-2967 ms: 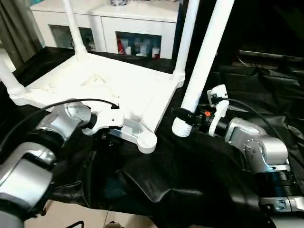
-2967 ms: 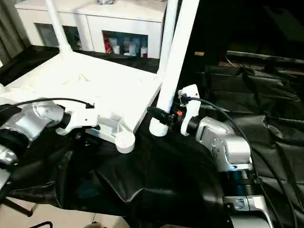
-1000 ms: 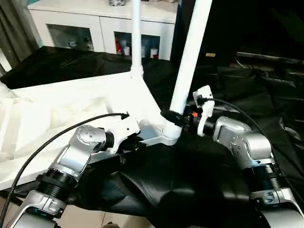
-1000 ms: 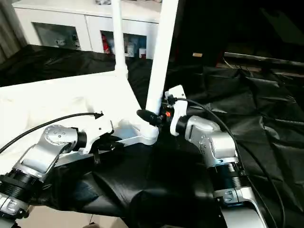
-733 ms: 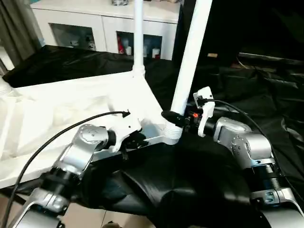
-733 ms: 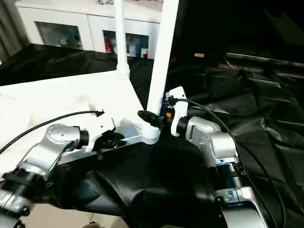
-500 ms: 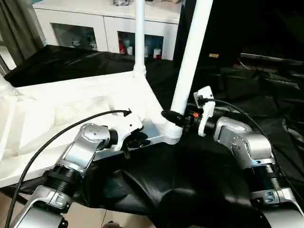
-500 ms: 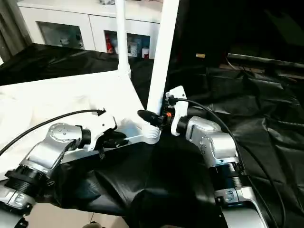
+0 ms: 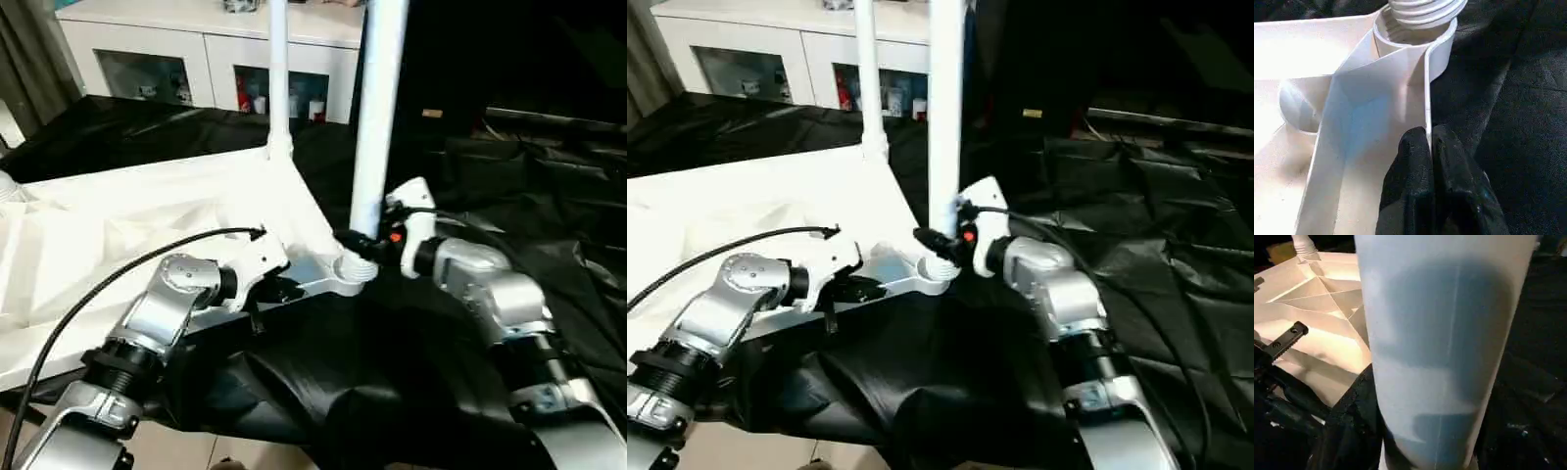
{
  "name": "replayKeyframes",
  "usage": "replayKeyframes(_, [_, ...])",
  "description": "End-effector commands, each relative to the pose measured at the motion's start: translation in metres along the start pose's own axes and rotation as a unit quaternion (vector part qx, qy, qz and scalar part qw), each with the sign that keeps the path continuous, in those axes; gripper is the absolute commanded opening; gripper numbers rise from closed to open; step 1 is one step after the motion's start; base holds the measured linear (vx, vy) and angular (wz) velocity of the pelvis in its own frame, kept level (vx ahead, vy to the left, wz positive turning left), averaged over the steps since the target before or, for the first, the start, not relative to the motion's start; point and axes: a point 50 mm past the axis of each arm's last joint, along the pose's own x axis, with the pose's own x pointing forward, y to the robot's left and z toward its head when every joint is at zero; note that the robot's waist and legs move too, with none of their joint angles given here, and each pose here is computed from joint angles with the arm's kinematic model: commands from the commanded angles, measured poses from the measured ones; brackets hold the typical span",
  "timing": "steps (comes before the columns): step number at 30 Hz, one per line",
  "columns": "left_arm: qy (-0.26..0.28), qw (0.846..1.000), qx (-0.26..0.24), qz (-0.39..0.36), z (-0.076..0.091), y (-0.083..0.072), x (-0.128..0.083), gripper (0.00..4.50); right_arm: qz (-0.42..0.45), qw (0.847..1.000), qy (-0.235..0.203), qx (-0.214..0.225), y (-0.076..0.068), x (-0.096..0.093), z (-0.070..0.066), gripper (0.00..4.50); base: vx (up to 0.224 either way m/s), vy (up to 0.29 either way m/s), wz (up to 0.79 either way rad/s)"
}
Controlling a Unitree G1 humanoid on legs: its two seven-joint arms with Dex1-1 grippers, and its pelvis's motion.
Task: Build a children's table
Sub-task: Insert table leg to table base
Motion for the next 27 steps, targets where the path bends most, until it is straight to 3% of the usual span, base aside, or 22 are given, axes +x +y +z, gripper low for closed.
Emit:
replayKeyframes(1, [0.002,1.000,-0.010,-0.001,-0.004,-0.001,-0.002,0.00,0.008,1.000,-0.008,-0.010,0.001,0.005,0.008,1.91,0.000,0.000,0.00])
replayKeyframes(15, [-0.004,1.000,-0.008,-0.007,-0.005,-0.006,-0.005,0.00,0.003,0.999,-0.004,0.038,-0.006,0.017,-0.008,1.91,0.000,0.000,0.00])
replayKeyframes(21, [-0.010,1.000,-0.012,0.007,-0.002,-0.003,-0.009,0.00,-0.020,0.992,-0.035,0.119,-0.015,0.006,-0.029,1.91,0.000,0.000,0.00])
replayKeyframes(27, [-0.009,1.000,-0.013,0.012,-0.003,-0.001,-0.011,0.00,-0.035,0.987,-0.040,0.148,-0.014,0.000,-0.050,1.90,0.000,0.000,0.00])
